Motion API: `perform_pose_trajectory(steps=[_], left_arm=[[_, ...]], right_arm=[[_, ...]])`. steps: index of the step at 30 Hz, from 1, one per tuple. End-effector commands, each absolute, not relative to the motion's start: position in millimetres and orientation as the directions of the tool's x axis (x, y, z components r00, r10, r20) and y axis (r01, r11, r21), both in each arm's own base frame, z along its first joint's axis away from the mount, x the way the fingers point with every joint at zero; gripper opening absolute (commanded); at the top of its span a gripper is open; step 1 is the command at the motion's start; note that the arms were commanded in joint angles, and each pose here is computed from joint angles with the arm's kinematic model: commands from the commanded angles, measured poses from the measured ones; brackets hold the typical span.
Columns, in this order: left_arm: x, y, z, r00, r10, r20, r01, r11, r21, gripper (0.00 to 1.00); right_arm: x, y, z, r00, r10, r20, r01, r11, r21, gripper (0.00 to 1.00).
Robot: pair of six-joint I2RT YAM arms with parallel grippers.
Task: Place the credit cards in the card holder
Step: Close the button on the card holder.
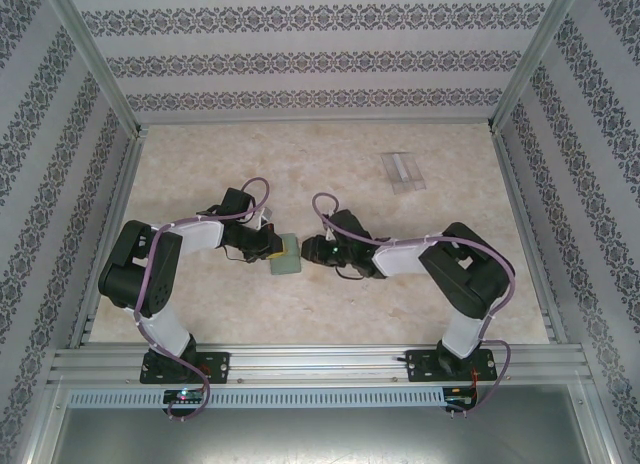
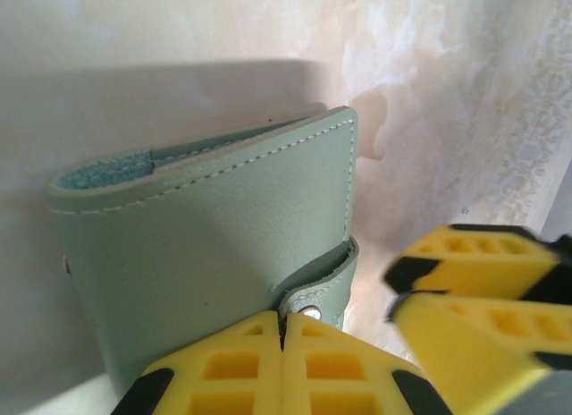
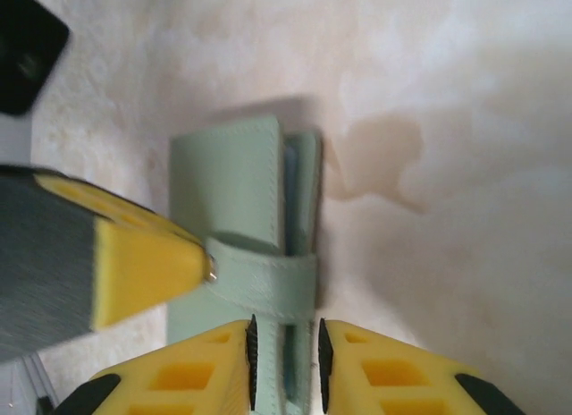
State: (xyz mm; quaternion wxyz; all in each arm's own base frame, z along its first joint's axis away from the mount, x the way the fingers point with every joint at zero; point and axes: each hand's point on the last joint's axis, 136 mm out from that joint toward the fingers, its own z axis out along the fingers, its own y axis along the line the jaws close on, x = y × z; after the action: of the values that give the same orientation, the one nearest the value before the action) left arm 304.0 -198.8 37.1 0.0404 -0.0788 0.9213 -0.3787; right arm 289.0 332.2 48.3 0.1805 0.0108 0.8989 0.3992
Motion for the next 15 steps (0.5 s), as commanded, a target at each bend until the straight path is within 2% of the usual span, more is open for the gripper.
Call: perform_pose_trajectory(steps=[1,4,8,15], left_arm=[[299.7,-193.7,30.4,-0.983,-0.181,0.019,-0.143,0.707,-0.693,0.00],[300.5,-194.6,27.9,-0.982,-0.185,0.025,-0.149,0.700,-0.698,0.00],[301.4,-196.9,27.5,-0.981,-0.191,0.031,-0.156,0.688,-0.708,0.00],[299.3,-196.9,25.3,-0.979,-0.198,0.038,-0.166,0.685,-0.709,0.00]], right_arm=[[293.9,346.1,86.8,-0.933,0.126,-0.336,-0.174,0.658,0.732,0.17],[301.8,355.5,83.6,-0.942,0.120,-0.313,-0.160,0.659,0.735,0.00],[306.7,367.2,66.8,-0.962,0.158,-0.222,-0.069,0.645,0.761,0.00],[290.4,371.8,38.8,-0.972,0.173,-0.158,-0.004,0.661,0.750,0.00]])
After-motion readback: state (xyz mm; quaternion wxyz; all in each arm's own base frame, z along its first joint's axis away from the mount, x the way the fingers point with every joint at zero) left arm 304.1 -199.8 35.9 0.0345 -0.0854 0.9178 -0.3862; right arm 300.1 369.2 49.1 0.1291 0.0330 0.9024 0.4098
